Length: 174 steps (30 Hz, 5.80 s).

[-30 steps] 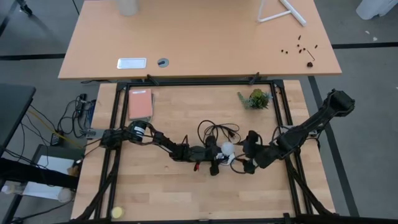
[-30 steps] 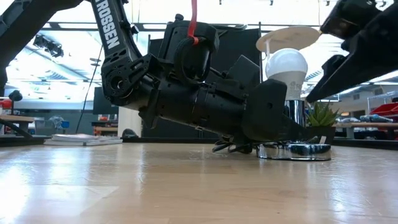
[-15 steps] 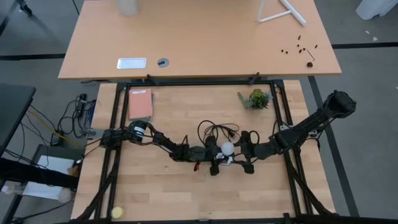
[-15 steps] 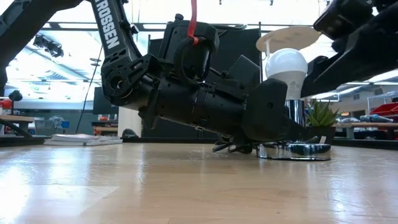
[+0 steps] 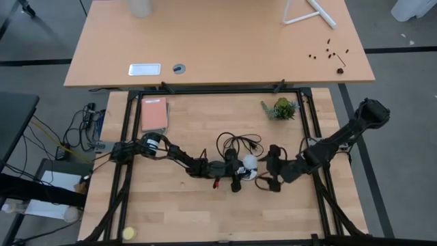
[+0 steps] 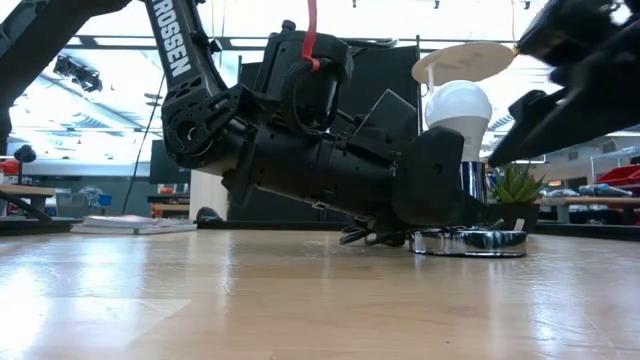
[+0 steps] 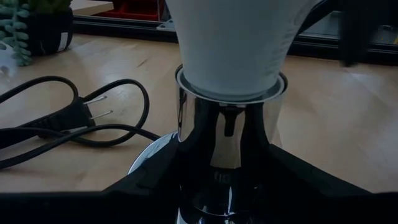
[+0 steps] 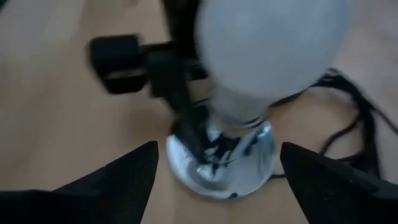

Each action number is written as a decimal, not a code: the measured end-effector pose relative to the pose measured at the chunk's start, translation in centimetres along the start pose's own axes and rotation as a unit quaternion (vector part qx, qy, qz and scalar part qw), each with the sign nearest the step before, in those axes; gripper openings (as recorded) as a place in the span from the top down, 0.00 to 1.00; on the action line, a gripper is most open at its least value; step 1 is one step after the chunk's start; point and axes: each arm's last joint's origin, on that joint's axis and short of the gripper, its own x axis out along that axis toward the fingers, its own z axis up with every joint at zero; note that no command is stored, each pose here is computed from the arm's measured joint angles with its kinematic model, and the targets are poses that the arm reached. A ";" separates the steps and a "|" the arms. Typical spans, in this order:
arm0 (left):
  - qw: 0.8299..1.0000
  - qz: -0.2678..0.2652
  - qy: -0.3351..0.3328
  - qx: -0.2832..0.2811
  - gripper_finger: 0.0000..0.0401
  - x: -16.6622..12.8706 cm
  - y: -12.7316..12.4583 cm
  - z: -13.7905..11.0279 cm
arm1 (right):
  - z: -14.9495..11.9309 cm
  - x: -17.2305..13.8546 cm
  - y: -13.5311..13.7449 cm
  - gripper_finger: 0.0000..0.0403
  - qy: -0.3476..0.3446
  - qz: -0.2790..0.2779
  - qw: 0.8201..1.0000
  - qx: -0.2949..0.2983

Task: Screw lightbulb
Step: Insert the white lightbulb into the silver lamp

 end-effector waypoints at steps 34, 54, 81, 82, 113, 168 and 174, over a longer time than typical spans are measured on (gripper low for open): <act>1.000 0.027 0.000 0.004 0.51 -0.1 -0.1 -0.1 | 2.1 1.7 -2.0 0.14 -0.031 0.043 0.999 0.011; 0.999 0.035 0.003 0.004 0.51 -0.1 -0.1 -0.2 | 0.0 0.8 -0.7 0.14 0.021 -0.001 0.999 0.031; 1.000 0.031 0.001 0.004 0.51 -0.2 -0.3 -0.2 | 0.5 0.7 -0.4 0.14 -0.002 0.012 0.999 0.031; 1.000 0.030 0.001 0.005 0.51 -0.2 -0.3 -0.2 | 0.6 0.9 -0.7 0.14 -0.005 0.005 0.999 0.037; 0.999 0.041 -0.001 0.009 0.51 -0.2 -0.1 -0.2 | 1.9 1.3 -1.7 0.14 -0.030 0.031 0.999 0.033; 1.000 -0.005 -0.001 0.026 0.51 -0.2 -0.5 -0.1 | 12.5 2.7 -2.5 0.02 0.285 0.092 0.928 -0.220; 1.000 -0.005 -0.001 0.027 0.51 -0.2 -0.5 -0.1 | 14.4 4.8 -1.4 0.03 0.330 0.125 0.903 -0.246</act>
